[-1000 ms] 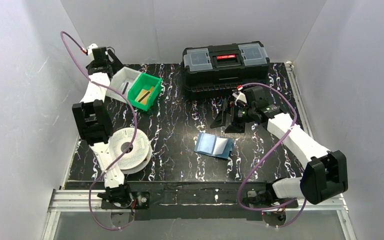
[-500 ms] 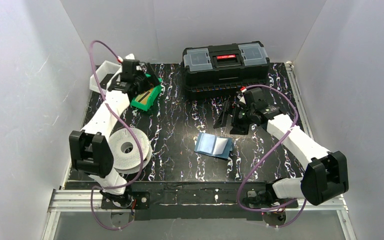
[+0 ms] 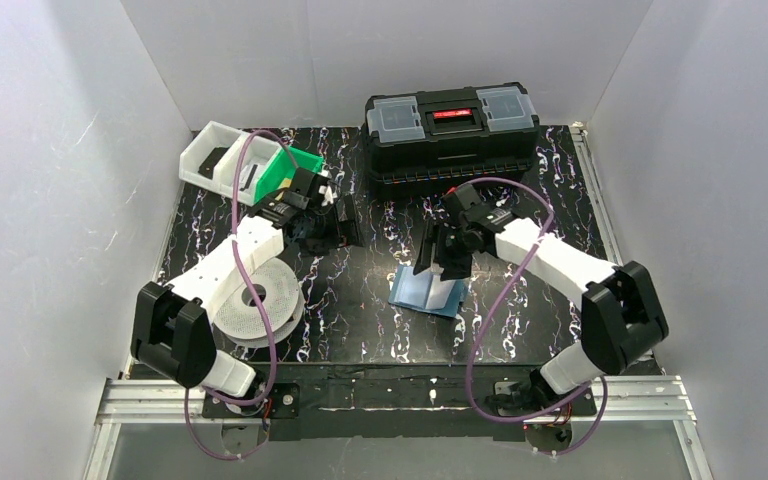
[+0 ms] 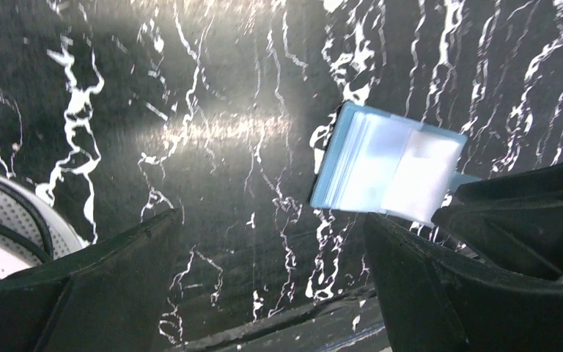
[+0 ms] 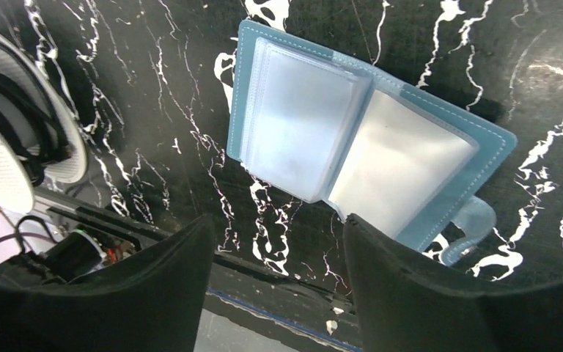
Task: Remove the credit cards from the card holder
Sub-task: Remove the credit card from the card holder.
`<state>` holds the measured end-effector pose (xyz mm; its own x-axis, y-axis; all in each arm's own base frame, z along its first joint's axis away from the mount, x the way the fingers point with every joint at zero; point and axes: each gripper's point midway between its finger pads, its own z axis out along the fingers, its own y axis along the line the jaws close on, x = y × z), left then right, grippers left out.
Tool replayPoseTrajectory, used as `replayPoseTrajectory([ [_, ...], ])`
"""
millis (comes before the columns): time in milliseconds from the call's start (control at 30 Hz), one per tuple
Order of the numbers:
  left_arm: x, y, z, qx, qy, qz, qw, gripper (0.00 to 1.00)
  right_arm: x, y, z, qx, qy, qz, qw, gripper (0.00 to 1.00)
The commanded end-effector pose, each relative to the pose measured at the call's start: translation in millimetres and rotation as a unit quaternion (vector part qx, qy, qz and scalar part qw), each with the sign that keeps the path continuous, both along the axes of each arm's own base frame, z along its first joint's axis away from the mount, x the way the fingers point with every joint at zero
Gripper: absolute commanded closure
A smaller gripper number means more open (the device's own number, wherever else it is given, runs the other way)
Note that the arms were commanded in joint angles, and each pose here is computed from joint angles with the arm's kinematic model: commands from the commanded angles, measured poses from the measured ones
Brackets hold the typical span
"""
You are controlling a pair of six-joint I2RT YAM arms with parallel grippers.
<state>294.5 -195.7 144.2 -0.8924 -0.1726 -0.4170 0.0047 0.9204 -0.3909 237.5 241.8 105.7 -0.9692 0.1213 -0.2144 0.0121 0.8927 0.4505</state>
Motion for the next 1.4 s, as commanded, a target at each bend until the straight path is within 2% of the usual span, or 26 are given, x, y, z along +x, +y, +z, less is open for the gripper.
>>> replayPoseTrajectory([
  [0,-28.8,4.4,0.4,-0.016,0.029,-0.011,0.999,0.08,8.6,11.9,0.1,-0.026,-0.003,-0.007,1.0,0.3],
  [400,-42.5,3.9,-14.6,-0.029,0.051,-0.009,0.998,0.08,7.1,17.9,-42.9,-0.116,0.053,0.005,0.992,0.34],
  [867,-43.9,0.9,-26.1,-0.028,0.073,-0.011,0.997,0.08,7.6,23.6,-71.0,-0.145,0.078,0.036,0.986,0.36],
  [1033,-46.4,0.3,-33.4,-0.027,0.087,-0.009,0.996,0.09,6.1,20.1,-82.6,-0.161,0.088,0.059,0.981,0.4],
  [1067,-47.0,0.1,-35.3,-0.027,0.09,-0.009,0.995,0.09,5.4,19.6,-85.0,-0.163,0.09,0.064,0.98,0.42],
  [1133,-48.5,-2.6,-39.9,-0.033,0.101,-0.007,0.994,0.1,4.1,21.2,-88.4,-0.16,0.094,0.081,0.979,0.55],
  [1200,-52.0,-14.6,-51.6,-0.05,0.128,-0.013,0.99,0.15,1.9,21.0,-94.6,-0.147,0.096,0.119,0.977,0.81],
  [1233,-52.1,-19.9,-53.1,-0.055,0.132,-0.018,0.99,0.17,0.5,21.1,-94.9,-0.136,0.098,0.122,0.978,0.88],
  [1300,-52.5,-38.1,-57.5,-0.067,0.146,-0.038,0.986,0.24,-4.1,24.2,-96.0,-0.081,0.107,0.126,0.983,0.97],
  [1367,-49.1,-59.2,-60.6,-0.08,0.158,-0.056,0.983,0.35,-8.0,29.2,-93.2,-0.021,0.12,0.125,0.985,0.99],
])
